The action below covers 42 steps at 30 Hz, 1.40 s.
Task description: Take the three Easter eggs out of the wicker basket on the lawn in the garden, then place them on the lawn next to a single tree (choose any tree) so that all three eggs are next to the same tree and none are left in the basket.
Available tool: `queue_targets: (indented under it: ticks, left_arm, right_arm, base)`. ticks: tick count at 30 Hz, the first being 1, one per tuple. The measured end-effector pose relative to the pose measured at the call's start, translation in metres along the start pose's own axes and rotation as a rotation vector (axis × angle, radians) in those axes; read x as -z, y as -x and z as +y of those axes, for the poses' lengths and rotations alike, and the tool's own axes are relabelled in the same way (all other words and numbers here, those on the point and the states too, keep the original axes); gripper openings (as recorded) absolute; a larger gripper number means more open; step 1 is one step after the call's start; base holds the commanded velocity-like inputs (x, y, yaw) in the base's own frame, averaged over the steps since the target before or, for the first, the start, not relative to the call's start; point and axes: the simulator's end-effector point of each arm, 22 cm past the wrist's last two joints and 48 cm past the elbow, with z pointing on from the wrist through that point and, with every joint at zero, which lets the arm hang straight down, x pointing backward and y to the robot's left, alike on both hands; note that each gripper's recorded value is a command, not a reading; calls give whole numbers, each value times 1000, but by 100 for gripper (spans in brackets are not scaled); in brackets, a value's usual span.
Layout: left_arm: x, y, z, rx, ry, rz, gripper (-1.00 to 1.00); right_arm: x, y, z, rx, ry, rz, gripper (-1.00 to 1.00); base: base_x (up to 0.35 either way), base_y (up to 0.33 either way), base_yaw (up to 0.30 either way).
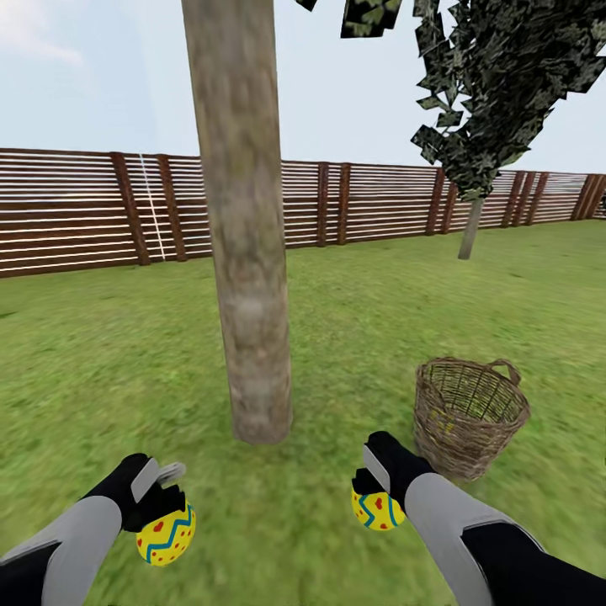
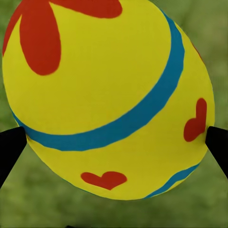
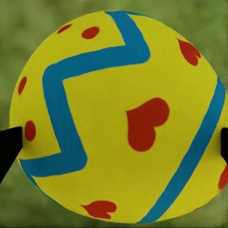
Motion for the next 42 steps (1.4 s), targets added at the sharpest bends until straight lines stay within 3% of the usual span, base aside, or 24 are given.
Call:
queue_targets:
  ticks: [42]
  left_arm:
    - [-64, -40, 10, -10, 52, 127, -100]
  right_arm:
    - [-67, -43, 15, 20, 16, 135, -100]
  base:
    - [0, 0, 6]
